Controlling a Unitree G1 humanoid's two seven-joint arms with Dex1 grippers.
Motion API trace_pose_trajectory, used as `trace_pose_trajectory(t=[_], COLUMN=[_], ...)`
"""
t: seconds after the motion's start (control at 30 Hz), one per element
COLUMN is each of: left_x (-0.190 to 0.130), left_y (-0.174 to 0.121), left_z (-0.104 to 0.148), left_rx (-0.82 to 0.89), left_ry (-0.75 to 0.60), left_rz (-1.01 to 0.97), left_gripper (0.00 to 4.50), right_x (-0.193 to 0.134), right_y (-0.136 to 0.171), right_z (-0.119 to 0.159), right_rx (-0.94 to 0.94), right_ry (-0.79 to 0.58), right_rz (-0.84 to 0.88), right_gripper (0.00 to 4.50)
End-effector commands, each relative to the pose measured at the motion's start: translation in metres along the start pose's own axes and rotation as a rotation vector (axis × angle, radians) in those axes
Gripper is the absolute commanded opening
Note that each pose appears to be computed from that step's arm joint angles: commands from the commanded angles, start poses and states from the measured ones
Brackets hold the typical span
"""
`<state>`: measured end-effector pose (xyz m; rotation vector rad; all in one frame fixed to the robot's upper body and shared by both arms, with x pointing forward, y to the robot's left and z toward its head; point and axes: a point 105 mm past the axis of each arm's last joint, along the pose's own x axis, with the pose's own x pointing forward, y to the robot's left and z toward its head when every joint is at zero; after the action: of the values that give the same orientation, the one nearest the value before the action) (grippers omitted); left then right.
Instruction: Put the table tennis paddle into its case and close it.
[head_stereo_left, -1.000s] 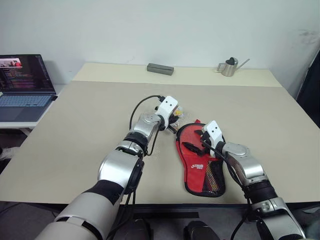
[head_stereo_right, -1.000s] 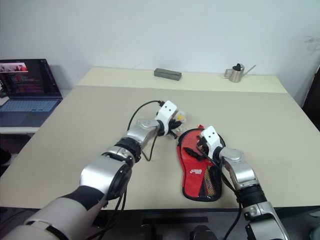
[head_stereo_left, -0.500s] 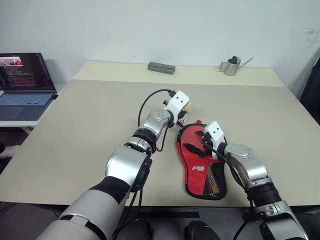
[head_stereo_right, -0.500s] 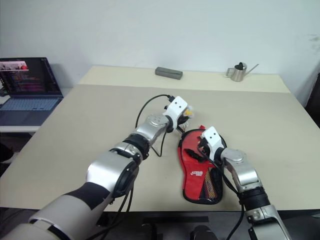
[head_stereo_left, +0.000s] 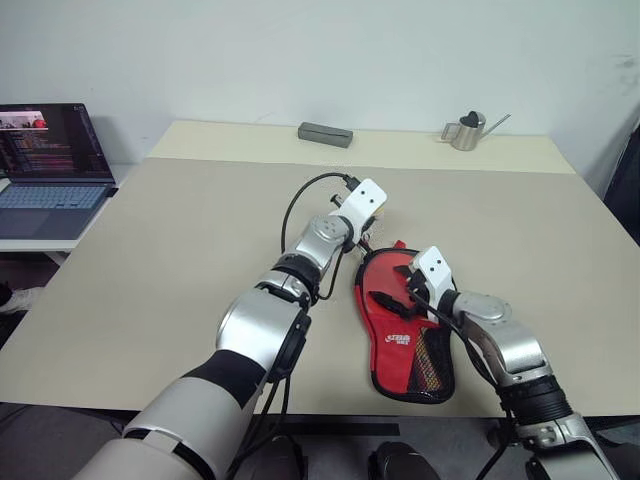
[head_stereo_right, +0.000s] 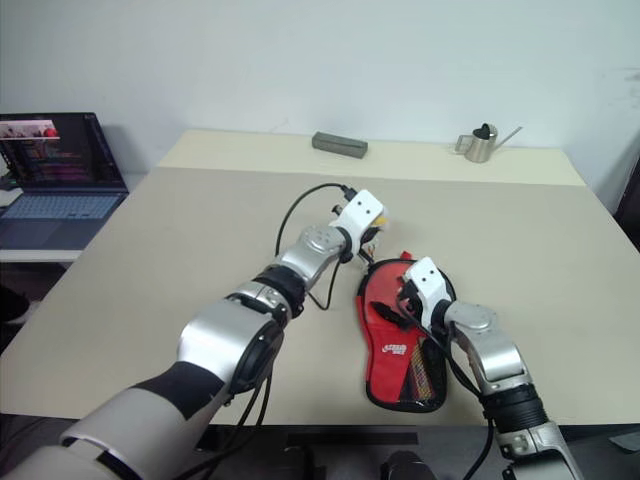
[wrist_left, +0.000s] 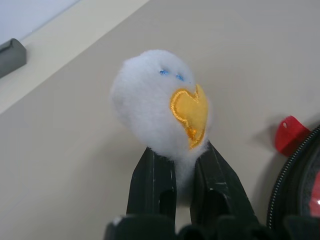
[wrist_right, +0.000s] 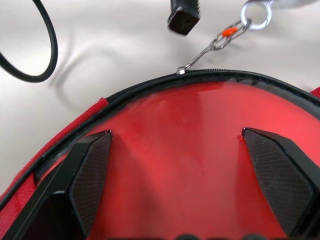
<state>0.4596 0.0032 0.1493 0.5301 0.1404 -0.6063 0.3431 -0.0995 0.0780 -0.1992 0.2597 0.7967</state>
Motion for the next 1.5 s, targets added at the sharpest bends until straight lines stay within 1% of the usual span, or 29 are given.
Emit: trace_pose_trajectory(t=[0.03,0.23,0.43,0.63,0.83,1.2,1.3,1.43,1.5], left_x=[-0.001,-0.001,0.000,0.001,0.000,-0.001,0.001,0.007,0.008], left_y=[0.010,0.012,0.006,0.006,0.009,0.018,0.008,-0.033,-0.050], left_z=[0.037,0.039,0.042,0.051,0.059,0.062,0.063,0.068,0.070], left_rx=[0.044,0.093,0.141,0.162,0.185,0.196,0.196,0.222,0.236], left_ry=[-0.093,-0.090,-0.091,-0.107,-0.120,-0.118,-0.124,-0.156,-0.164], left_rz=[0.041,0.061,0.058,0.070,0.104,0.165,0.124,-0.051,-0.112], left_gripper=[0.06,0.06,0.06,0.06,0.06,0.06,0.06,0.06,0.06], right_x=[-0.004,-0.002,-0.003,-0.004,-0.006,-0.007,-0.007,-0.007,-0.006], right_y=[0.011,0.015,0.020,0.022,0.024,0.031,0.031,0.031,0.030], right_z=[-0.055,-0.054,-0.055,-0.055,-0.055,-0.055,-0.055,-0.055,-0.055], right_rx=[0.125,0.135,0.138,0.139,0.147,0.158,0.159,0.160,0.161], right_ry=[0.186,0.181,0.181,0.181,0.180,0.176,0.177,0.176,0.172], right_rz=[0.017,0.015,0.019,0.015,0.007,0.003,-0.001,-0.006,-0.009], right_gripper=[4.50,4.50,4.50,4.50,4.50,4.50,4.50,4.50,4.50])
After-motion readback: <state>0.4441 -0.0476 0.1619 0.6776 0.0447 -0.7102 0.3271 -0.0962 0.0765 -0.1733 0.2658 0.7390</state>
